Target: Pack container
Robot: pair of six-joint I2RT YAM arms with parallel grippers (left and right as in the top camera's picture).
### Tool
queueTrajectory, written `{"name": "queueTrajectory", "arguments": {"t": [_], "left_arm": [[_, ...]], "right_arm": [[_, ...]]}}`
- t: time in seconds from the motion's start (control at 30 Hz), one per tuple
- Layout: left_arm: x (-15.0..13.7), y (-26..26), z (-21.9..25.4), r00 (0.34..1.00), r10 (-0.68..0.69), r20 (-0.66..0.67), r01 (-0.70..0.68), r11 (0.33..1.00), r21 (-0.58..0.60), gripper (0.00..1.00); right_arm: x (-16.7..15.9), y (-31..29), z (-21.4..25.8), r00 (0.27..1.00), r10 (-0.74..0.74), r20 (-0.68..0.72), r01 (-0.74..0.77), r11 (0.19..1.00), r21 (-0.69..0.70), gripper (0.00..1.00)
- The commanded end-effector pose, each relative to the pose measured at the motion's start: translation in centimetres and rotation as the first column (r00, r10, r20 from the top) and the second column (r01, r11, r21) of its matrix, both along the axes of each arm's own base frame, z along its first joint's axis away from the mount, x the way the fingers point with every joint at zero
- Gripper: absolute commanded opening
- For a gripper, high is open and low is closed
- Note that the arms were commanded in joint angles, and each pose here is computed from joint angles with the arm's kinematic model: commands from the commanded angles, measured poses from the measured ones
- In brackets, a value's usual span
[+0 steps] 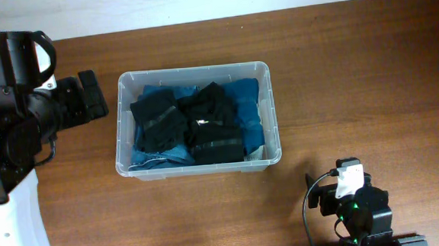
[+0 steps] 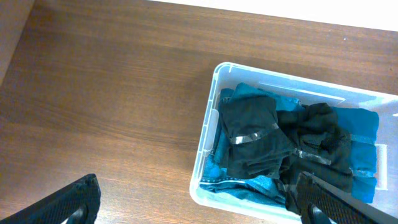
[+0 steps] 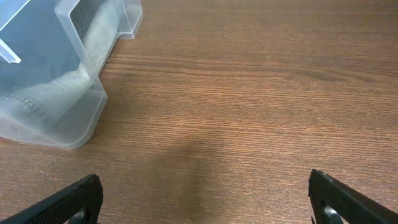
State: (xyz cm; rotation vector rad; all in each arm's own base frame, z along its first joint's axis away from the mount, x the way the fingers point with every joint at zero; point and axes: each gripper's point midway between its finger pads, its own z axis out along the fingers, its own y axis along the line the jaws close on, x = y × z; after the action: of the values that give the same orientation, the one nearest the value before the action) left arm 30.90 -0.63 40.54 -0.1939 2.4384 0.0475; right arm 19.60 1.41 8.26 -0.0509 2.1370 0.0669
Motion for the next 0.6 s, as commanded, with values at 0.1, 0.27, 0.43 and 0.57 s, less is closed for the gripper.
{"name": "queueTrajectory", "arguments": {"t": [0.1, 0.27, 0.43, 0.57], "left_arm": [[-0.4, 0.2, 0.3, 1.0, 0.01, 0.012, -0.01, 1.0, -0.002, 1.0], [-2.1, 1.4, 2.8, 0.99, 0.047, 0.133, -0.05, 0.999, 0.018, 1.0], [-2.5, 0.5, 4.3, 0.95, -0.013, 0.312, 0.017, 1.0, -0.008, 1.0], [-3.1, -0.7, 2.5, 0.911, -0.112, 0.397, 0.113, 0.993, 0.021, 1.0]], "right_arm": [[0.0, -0.1, -0.1, 1.0, -0.004, 0.005, 0.004, 1.0, 0.003, 0.98], [0.0, -0.1, -0.1, 1.0, -0.004, 0.005, 0.004, 1.0, 0.003, 0.98], [0.0, -0.1, -0.1, 1.0, -0.004, 0.005, 0.004, 1.0, 0.003, 0.98], [0.0, -0.1, -0.1, 1.0, -0.004, 0.005, 0.004, 1.0, 0.003, 0.98]]}}
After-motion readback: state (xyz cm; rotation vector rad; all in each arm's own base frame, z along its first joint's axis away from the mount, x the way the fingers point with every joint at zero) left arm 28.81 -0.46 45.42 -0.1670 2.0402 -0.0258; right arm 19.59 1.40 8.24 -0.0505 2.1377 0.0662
